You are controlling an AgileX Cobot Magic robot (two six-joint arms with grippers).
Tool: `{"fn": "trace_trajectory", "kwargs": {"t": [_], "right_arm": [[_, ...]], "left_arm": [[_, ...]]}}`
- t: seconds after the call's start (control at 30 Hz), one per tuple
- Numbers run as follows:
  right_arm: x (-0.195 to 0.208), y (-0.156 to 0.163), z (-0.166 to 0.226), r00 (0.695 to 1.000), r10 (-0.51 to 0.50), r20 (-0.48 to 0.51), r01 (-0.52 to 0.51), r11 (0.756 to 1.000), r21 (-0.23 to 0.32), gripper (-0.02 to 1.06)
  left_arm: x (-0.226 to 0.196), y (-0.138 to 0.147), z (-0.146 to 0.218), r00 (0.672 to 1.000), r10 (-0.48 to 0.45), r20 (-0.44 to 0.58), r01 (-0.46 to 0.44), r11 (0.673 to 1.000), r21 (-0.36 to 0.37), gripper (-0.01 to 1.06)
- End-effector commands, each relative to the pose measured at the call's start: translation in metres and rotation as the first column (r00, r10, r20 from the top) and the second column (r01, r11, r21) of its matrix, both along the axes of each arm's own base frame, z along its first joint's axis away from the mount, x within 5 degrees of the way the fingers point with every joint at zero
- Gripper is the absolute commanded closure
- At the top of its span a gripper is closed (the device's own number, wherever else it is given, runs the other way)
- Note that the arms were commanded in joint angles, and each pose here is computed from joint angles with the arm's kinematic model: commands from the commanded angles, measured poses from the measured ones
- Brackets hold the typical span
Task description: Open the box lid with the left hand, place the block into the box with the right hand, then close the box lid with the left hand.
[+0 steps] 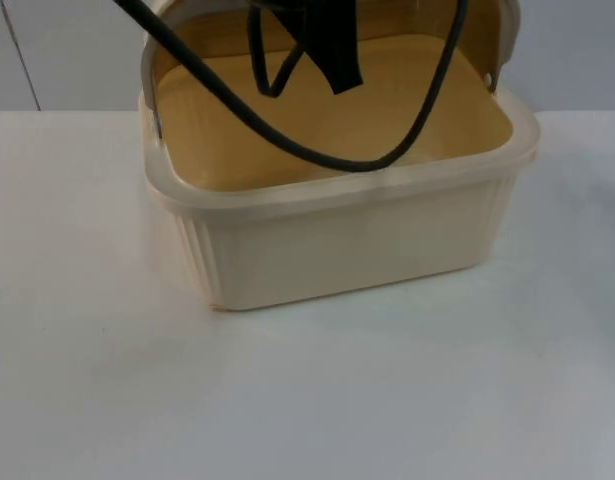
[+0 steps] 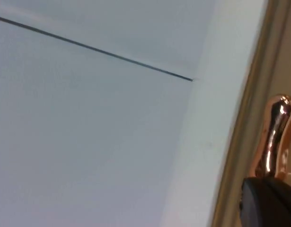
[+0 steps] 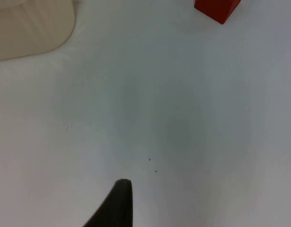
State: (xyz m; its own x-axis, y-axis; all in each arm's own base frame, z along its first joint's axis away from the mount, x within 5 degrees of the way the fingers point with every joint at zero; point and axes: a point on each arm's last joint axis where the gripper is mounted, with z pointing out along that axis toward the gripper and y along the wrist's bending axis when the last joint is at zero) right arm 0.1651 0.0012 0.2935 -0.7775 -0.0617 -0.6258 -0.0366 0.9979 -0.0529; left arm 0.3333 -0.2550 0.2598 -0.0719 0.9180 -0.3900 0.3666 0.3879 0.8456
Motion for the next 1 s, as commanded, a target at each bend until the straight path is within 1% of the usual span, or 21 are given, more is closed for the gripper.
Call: {"fn": "trace_trajectory", "kwargs": {"t": [0.0,0.07,0.13,0.2,0.23,0.3,0.37,0.4,0.43,0.47,0.53,0.57,0.7,0.77,0.8,0.83,0.87,0.9,0.97], "right_arm": [[0.0,-0.001,0.001,1.0,-0.004,0.016,0.004,1.0,0.003,-0.01],[0.0,-0.001,0.001,1.0,-0.004,0.016,0.004,1.0,0.003,-0.01],[0.0,-0.001,0.001,1.0,-0.004,0.016,0.004,1.0,0.003,-0.01],[0.0,-0.001,0.001,1.0,-0.004,0.016,0.004,1.0,0.003,-0.01],[0.0,-0.001,0.001,1.0,-0.004,0.016,0.004,1.0,0.003,-0.01],[0.0,0.0,0.001,1.0,-0.004,0.016,0.004,1.0,0.005,-0.01],[0.0,0.0,0.001,1.0,-0.005,0.015,0.005,1.0,0.012,-0.01],[0.0,0.0,0.001,1.0,-0.005,0.015,0.005,1.0,0.012,-0.01],[0.0,0.0,0.001,1.0,-0.006,0.015,0.005,1.0,0.014,-0.01],[0.0,0.001,0.001,1.0,-0.006,0.015,0.006,1.0,0.021,-0.01],[0.0,0.001,0.001,1.0,-0.005,0.015,0.005,1.0,0.021,-0.01],[0.0,0.001,0.001,1.0,-0.005,0.015,0.005,1.0,0.021,-0.01],[0.0,0.001,0.001,1.0,-0.003,0.015,0.003,1.0,0.02,-0.01],[0.0,0.001,0.001,1.0,-0.003,0.015,0.003,1.0,0.02,-0.01],[0.0,0.001,0.001,1.0,-0.003,0.015,0.003,1.0,0.02,-0.01],[0.0,0.001,0.001,1.0,0.0,0.015,-0.001,1.0,0.017,-0.01],[0.0,0.001,0.001,1.0,0.0,0.015,-0.001,1.0,0.017,-0.01],[0.0,0.001,0.001,1.0,0.0,0.015,-0.001,1.0,0.017,-0.01],[0.0,0.001,0.001,1.0,0.0,0.015,-0.001,1.0,0.017,-0.01]], "left_arm": [[0.0,0.004,0.008,1.0,0.016,0.022,-0.015,1.0,-0.021,1.05],[0.0,0.004,0.01,1.0,0.02,0.023,-0.02,0.999,-0.029,1.05],[-0.003,0.007,0.018,0.999,0.028,0.031,-0.026,0.998,-0.066,1.05],[-0.009,0.01,0.032,0.999,0.032,0.023,-0.029,0.991,-0.13,1.05],[-0.009,0.01,0.032,0.999,0.032,0.023,-0.029,0.991,-0.13,1.05],[-0.018,0.014,0.049,1.0,0.014,-0.014,-0.017,0.973,-0.23,1.05],[-0.025,0.016,0.059,0.999,-0.012,-0.041,0.001,0.961,-0.277,1.05],[-0.025,0.016,0.059,0.999,-0.012,-0.041,0.001,0.961,-0.277,1.05],[-0.032,0.018,0.068,0.997,-0.039,-0.064,0.017,0.95,-0.312,1.05],[-0.035,0.019,0.071,0.995,-0.049,-0.083,0.019,0.943,-0.332,1.05],[-0.042,0.022,0.079,0.992,-0.066,-0.109,0.023,0.934,-0.357,1.05],[-0.042,0.022,0.079,0.992,-0.066,-0.109,0.023,0.934,-0.357,1.05],[-0.059,0.031,0.093,0.978,-0.095,-0.188,0.008,0.91,-0.415,1.05],[-0.063,0.033,0.096,0.973,-0.102,-0.206,0.004,0.904,-0.427,1.05],[-0.07,0.037,0.102,0.965,-0.113,-0.238,-0.005,0.895,-0.446,1.05],[-0.074,0.042,0.106,0.96,-0.112,-0.255,-0.015,0.895,-0.446,1.05],[-0.076,0.047,0.109,0.955,-0.105,-0.278,-0.038,0.885,-0.463,1.05],[-0.076,0.047,0.109,0.955,-0.105,-0.278,-0.038,0.885,-0.463,1.05],[-0.078,0.062,0.116,0.945,-0.089,-0.313,-0.083,0.863,-0.498,1.05]]}}
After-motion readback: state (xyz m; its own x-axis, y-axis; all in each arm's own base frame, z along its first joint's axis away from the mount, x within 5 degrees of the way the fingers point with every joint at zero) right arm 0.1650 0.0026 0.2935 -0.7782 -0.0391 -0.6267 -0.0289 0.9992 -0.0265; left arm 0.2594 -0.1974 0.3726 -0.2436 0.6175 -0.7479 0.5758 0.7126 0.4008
